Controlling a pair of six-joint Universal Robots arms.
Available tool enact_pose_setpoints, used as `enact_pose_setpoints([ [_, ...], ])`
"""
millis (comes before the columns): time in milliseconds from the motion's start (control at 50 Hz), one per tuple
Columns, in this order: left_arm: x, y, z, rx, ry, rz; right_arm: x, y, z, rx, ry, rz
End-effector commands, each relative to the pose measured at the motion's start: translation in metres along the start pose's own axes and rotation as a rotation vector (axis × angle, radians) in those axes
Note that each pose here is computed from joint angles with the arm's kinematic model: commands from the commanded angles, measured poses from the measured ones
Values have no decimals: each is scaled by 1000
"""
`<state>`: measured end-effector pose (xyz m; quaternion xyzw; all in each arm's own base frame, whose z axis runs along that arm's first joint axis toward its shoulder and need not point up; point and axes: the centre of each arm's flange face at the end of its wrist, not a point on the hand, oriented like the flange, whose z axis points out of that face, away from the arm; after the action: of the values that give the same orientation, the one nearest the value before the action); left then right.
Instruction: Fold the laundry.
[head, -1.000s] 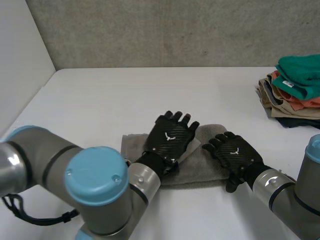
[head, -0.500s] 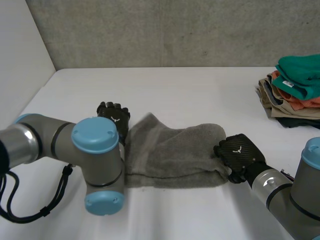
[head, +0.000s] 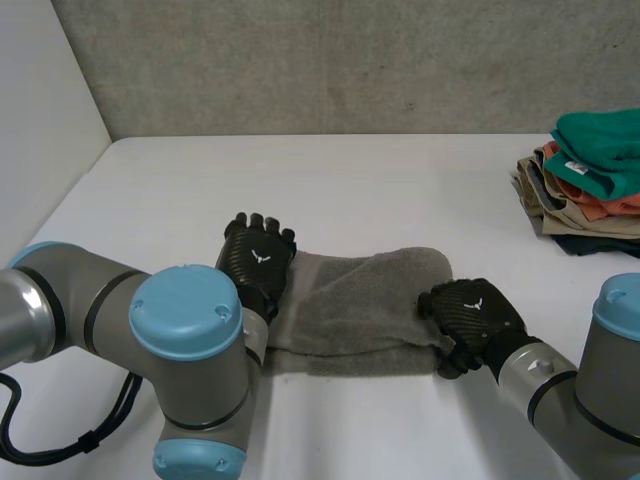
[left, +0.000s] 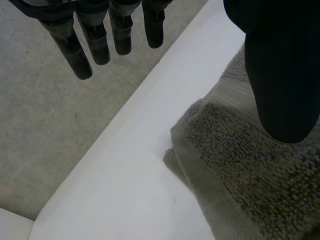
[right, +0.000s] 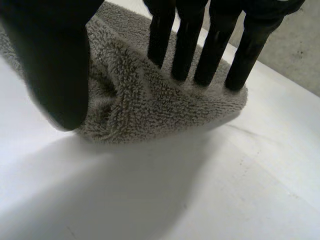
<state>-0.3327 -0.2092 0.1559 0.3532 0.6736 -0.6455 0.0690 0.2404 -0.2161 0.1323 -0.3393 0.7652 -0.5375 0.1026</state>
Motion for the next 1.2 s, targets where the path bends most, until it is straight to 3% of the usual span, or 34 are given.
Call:
enact_pose_setpoints([
  [20, -1, 2, -3, -7, 1, 2, 7, 13, 9, -50, 35, 17],
  [120, -9, -4, -10, 6, -8, -4, 15, 4, 3, -20, 72, -86],
  [240, -20, -8, -22, 15, -17, -11, 40, -9, -3, -14, 172, -380],
  [320, -27, -8, -28, 8, -25, -12, 33, -23, 0, 29, 188, -513],
  [400, -37, -14, -34, 22, -44, -22, -37, -65, -3, 265, 89, -618],
  [460, -47, -16, -39, 23, -65, -28, -73, -74, -7, 372, 16, -651],
  [600, -70, -18, -36, 23, -132, -51, -153, -46, -11, 480, -242, -722],
  [680, -72, -20, -34, 30, -138, -60, -157, -40, -6, 448, -248, -694],
  [740, -73, -26, -32, 55, -142, -94, -150, -46, -10, 431, -231, -579],
  [840, -72, -45, -25, 128, -121, -172, -71, -104, -22, 497, -66, -175],
  [980, -30, -69, -21, 236, 84, -301, -8, -91, -10, 256, -10, 176],
  [1100, 12, -52, -12, 119, 199, -278, -10, -67, 18, 91, -55, 206],
  [1200, 19, -12, -11, -113, 153, -199, -20, -49, 39, -14, -155, 208],
])
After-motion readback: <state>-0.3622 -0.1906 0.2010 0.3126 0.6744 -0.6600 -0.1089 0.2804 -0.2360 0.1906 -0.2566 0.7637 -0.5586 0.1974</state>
